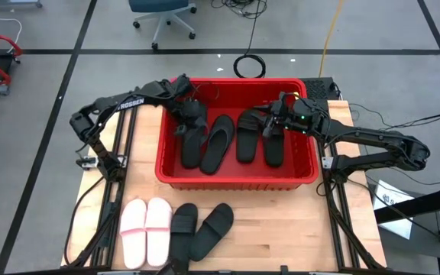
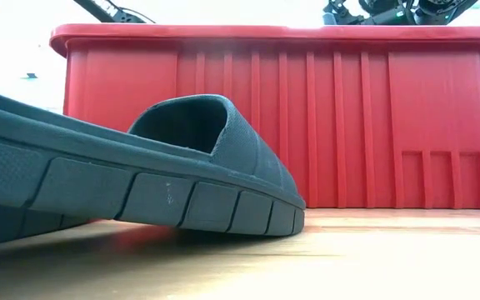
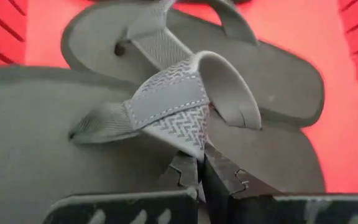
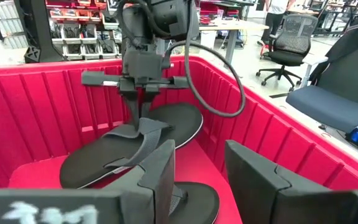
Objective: Pick and place slides into bin
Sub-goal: Put the black slipper into the red bin
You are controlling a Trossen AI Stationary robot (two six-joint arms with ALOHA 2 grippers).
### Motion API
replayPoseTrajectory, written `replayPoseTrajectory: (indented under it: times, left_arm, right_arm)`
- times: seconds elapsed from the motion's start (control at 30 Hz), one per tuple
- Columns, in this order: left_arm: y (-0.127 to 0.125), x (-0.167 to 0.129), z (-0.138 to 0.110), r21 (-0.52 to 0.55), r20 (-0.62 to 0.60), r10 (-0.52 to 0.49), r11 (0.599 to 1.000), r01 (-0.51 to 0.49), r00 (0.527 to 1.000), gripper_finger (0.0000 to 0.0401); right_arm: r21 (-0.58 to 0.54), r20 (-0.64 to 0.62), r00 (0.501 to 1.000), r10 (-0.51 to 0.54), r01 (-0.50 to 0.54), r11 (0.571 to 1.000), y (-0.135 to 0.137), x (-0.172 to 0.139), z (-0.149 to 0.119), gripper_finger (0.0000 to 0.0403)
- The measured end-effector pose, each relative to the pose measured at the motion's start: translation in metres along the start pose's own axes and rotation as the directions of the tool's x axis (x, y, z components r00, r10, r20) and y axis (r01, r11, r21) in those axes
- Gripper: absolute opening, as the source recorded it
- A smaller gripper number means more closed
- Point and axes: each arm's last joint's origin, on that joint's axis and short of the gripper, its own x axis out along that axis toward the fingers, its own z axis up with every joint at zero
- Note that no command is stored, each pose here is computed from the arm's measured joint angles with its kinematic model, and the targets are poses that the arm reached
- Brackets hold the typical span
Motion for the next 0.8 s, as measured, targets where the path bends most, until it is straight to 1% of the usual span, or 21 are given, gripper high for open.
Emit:
replayPoseTrajectory:
  times: [0.1, 0.2, 0.37, 0.5, 0.6, 0.7, 0.8]
  left_arm:
    - [-0.002, 0.006, -0.005, -0.006, -0.025, 0.008, 1.000, -0.008, 1.000, 0.0000]
    - [-0.002, 0.012, -0.006, -0.015, -0.037, 0.055, 0.998, -0.056, 0.998, 0.0000]
    - [-0.003, 0.014, -0.001, 0.063, -0.029, 0.080, 0.995, -0.078, 0.996, 0.0000]
    - [-0.004, 0.015, 0.000, 0.072, -0.026, 0.083, 0.994, -0.081, 0.996, 0.0002]
    - [-0.004, 0.015, 0.000, 0.056, -0.054, 0.124, 0.991, -0.121, 0.991, 0.0010]
    - [-0.003, 0.016, 0.001, 0.063, -0.088, 0.177, 0.983, -0.172, 0.980, 0.0018]
    - [-0.004, 0.017, 0.002, 0.082, -0.095, 0.191, 0.980, -0.184, 0.977, 0.0025]
  right_arm:
    - [0.000, 0.000, 1.000, 0.000, 0.000, 1.000, 0.000, 0.000, 0.000, 0.0130]
    - [0.000, 0.000, 1.000, 0.000, 0.000, 1.000, 0.000, 0.000, 0.000, 0.0130]
    - [0.000, 0.000, 1.000, -0.001, 0.001, 1.000, 0.000, 0.000, 0.000, 0.0130]
    - [0.000, 0.000, 1.000, -0.001, 0.001, 1.000, 0.000, 0.000, 0.000, 0.0130]
    - [0.000, 0.000, 1.000, -0.001, 0.001, 1.000, 0.000, 0.000, 0.000, 0.0130]
    - [0.000, 0.000, 1.000, -0.001, 0.001, 1.000, 0.000, 0.000, 0.000, 0.0130]
    - [0.000, 0.000, 1.000, -0.001, 0.001, 1.000, 0.000, 0.000, 0.000, 0.0130]
